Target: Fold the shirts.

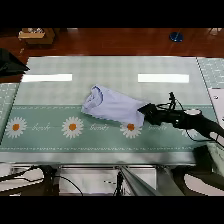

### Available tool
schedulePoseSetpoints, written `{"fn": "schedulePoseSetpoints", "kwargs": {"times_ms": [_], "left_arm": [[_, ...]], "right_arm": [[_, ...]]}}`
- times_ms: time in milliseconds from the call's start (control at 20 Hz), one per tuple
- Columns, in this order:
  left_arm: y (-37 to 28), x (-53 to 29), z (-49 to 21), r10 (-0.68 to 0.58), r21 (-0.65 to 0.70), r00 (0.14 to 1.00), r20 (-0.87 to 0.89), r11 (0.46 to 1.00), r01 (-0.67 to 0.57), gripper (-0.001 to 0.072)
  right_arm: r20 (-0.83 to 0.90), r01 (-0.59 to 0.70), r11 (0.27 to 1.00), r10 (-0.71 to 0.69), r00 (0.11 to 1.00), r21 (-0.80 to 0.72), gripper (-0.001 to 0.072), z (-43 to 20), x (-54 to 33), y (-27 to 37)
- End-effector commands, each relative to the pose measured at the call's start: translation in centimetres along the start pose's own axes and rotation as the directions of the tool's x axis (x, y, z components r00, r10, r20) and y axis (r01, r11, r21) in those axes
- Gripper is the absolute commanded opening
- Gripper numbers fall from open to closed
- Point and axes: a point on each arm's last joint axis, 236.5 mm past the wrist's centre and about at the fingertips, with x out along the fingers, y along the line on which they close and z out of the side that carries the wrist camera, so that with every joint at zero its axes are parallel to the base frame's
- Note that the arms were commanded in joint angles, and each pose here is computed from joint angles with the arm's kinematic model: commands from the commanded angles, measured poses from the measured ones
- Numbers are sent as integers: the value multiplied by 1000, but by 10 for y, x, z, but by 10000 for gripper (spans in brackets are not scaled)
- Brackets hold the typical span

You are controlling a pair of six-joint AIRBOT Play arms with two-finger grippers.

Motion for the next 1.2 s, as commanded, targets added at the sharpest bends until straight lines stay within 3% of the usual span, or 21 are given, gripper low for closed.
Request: {"fn": "schedulePoseSetpoints", "kwargs": {"times_ms": [0, 50, 150, 350, 550, 700, 800, 900, 1000, 1150], "left_arm": [[0, 1, -1, -1, -1, 1000, -6, 1000, 1, 388], [1, 2, -1, -1, -2, 1000, -7, 1000, 1, 388], [1, 2, 0, -1, -2, 1000, -6, 1000, 1, 388], [1, 2, 2, 1, -2, 1000, 4, 1000, -1, 388], [8, 2, 22, 23, -5, 996, 87, 1000, -22, 388], [19, 13, 30, 24, -27, 996, 90, 999, -22, 388], [32, 29, 32, 18, -55, 998, 66, 998, -15, 388], [44, 44, 31, 9, -83, 999, 31, 997, -6, 380], [56, 58, 33, 5, -107, 1000, 19, 994, -3, 364], [75, 74, 37, 8, -139, 1000, 15, 990, -6, 364]], "right_arm": [[14, 21, 1000, -21, 1000, 5, 516, -2, 26, 5], [2, 20, 1000, -20, 1000, -5, 395, -3, 31, 8], [-8, -21, 999, 21, 1000, -26, 25, 2, 29, 26], [-50, -161, 946, 153, 987, -281, 29, 22, -33, 99], [102, 60, 945, -28, 994, -322, 28, 56, -162, 100], [263, 261, 946, -207, 942, -190, 28, 61, -270, 68], [334, 412, 909, -373, 866, -54, 28, 52, -332, 29], [345, 554, 819, -568, 747, 149, 28, 34, -388, -25], [284, 608, 724, -689, 667, 326, 28, 10, -422, -66], [123, 671, 516, -832, 541, 533, 28, -39, -466, -113]]}}
